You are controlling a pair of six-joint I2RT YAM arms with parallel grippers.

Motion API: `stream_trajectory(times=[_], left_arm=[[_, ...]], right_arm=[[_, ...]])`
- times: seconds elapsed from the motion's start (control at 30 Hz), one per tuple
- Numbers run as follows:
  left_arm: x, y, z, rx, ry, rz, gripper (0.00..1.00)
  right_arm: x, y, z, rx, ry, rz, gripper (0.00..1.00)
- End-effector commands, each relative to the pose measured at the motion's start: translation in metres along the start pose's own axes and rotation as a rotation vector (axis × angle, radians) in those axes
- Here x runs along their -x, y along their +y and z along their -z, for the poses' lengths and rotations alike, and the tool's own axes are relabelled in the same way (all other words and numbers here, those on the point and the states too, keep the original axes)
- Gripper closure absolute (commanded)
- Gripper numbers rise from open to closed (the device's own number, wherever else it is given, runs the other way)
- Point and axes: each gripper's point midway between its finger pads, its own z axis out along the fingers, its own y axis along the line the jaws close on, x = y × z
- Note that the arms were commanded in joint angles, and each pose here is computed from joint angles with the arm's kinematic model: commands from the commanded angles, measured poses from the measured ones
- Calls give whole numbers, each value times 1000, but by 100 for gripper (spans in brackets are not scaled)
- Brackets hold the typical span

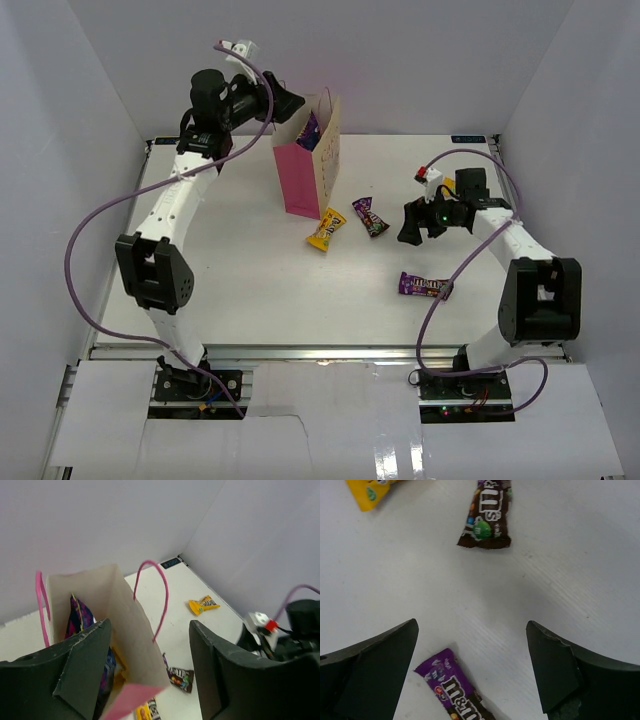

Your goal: Place the snacks into the paper bag

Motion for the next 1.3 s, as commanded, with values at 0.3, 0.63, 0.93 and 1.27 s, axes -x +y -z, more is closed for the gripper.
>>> stream_trajectory(times=[0.3, 0.63, 0.93, 1.27], left_arm=[[-118, -50, 165, 181, 118, 160, 17], [-199, -49, 226, 333, 100, 413, 15], [-223, -44, 214, 327, 152, 524, 15], [-233, -45, 213, 308, 165, 549, 15]], right_arm=[[62, -46, -79, -106, 66, 64, 2], [63, -43, -141, 0, 134, 64, 18], [19, -25, -152, 34, 211, -85, 40], [50, -10, -122, 16, 93, -72, 44]])
